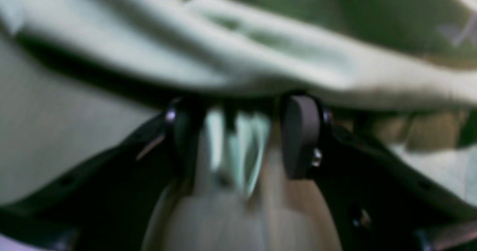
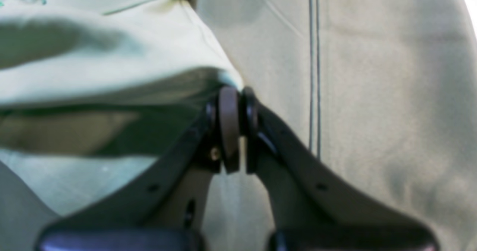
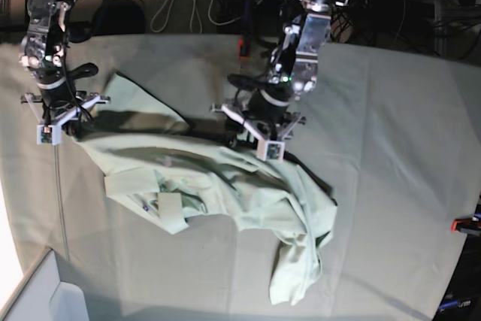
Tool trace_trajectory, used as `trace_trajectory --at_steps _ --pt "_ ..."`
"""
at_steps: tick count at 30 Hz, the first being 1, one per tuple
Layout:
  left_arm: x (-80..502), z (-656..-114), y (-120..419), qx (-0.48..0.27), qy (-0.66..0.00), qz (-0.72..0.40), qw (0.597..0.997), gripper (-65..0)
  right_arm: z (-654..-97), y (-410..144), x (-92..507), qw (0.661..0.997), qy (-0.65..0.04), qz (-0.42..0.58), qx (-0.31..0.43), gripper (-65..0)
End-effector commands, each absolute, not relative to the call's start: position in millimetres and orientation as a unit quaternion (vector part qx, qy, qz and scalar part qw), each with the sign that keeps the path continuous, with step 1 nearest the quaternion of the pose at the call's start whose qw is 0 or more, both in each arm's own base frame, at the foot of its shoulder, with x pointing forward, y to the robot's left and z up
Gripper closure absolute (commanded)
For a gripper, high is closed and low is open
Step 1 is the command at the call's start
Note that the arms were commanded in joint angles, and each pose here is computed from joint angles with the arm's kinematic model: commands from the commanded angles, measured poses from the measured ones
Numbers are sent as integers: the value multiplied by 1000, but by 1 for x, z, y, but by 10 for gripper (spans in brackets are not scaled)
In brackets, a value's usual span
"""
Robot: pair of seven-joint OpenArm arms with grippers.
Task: Layout the t-shirt on the table in an organized manner, then fold the t-shirt properly
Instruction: 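Stretch the shirt between both grippers, pulling apart, then drag the held shirt with both grippers, right gripper sweeping across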
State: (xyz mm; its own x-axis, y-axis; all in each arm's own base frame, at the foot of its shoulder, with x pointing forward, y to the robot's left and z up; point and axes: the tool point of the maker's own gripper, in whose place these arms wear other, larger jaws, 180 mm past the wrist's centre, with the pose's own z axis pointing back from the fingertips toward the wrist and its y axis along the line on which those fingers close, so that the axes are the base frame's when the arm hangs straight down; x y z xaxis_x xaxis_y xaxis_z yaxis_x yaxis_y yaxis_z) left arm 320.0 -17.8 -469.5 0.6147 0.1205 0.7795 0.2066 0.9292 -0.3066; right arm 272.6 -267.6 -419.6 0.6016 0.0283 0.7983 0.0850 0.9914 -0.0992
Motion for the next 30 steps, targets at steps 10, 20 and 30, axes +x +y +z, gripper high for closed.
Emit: trace_trajectory --at_steps 10,20,30 --pt "304 -480 -11 -180 -418 -22 890 -14 -399 -270 291 876 -479 -4 -63 0" --pt "284 -406 116 -69 -519 -29 851 -1 -386 -276 304 866 -495 -6 -69 0" --pt "251 -379 275 93 -535 85 835 -1 -367 -298 316 850 -518 -37 -86 0"
